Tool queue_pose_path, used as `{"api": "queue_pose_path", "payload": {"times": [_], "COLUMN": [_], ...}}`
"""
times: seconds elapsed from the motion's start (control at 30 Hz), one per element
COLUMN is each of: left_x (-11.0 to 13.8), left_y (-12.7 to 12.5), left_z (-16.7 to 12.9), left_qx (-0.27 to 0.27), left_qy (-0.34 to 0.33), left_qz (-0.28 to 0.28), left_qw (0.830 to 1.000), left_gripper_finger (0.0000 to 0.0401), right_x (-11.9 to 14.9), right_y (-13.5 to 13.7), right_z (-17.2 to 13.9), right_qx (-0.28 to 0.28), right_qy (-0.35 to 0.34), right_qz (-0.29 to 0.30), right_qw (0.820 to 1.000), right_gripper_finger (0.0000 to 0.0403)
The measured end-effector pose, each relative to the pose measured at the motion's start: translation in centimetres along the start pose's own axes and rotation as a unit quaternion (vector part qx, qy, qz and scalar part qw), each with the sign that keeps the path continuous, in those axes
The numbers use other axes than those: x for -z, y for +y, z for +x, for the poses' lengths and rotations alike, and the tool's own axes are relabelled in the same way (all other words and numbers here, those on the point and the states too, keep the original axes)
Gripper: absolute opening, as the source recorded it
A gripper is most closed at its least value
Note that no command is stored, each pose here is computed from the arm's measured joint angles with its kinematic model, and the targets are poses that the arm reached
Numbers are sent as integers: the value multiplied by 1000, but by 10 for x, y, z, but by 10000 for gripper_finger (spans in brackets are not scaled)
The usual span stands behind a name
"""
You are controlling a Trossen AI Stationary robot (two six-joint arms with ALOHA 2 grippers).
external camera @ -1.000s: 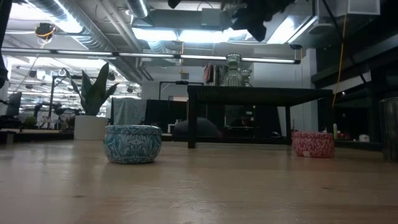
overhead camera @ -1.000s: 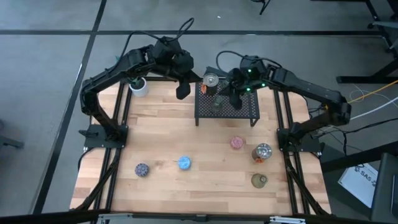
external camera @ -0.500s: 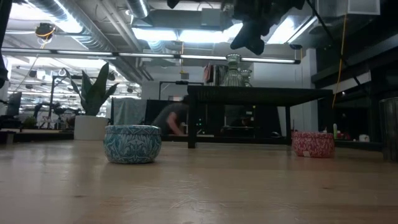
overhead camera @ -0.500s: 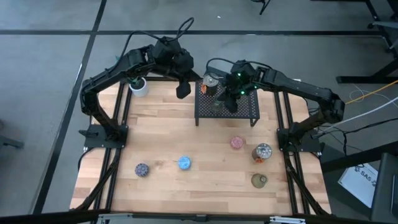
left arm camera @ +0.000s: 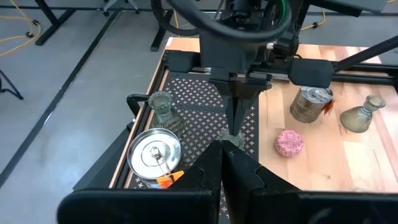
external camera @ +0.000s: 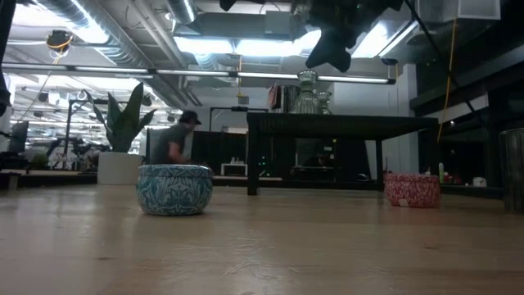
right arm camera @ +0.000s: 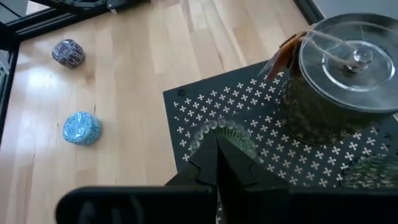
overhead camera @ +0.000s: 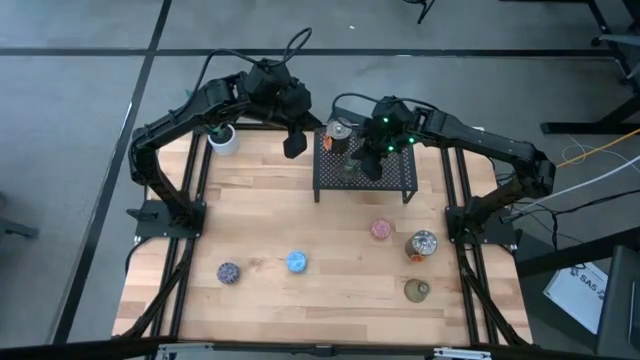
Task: Pick & Place candle stick holders
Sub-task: Put the top green vase candle holder on the shelf aligned with the other green vase candle holder
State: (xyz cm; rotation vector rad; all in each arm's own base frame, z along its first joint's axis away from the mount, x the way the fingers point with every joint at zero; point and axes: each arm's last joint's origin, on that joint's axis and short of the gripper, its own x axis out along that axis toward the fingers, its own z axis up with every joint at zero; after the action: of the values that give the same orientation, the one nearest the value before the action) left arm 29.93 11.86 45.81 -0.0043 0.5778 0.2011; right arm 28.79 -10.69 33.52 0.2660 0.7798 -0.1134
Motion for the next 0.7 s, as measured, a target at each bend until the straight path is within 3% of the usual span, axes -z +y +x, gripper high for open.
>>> {"api": "queue_pose_path", "payload": {"times": [0.17,0.4,0.7], "left_x": [5,33,51], "left_y": [-1,-4,-9], "left_z": [5,36,67], "left_qx": [8,26,57], "left_qy": [14,84,71], "left_qz": [-6,-27,-28], "left_qw": [1000,996,995], "left_gripper_finger": [2,2,2], "right_x": [0,-2,-3], "right_y": [2,9,18], "right_z": [-3,-28,-68], "right_qx": [-1,1,24], "right_qy": [-2,-44,-117], "right_qz": [-2,-13,-37], "right_qw": [1000,999,992], "right_gripper_finger": [0,0,0]}}
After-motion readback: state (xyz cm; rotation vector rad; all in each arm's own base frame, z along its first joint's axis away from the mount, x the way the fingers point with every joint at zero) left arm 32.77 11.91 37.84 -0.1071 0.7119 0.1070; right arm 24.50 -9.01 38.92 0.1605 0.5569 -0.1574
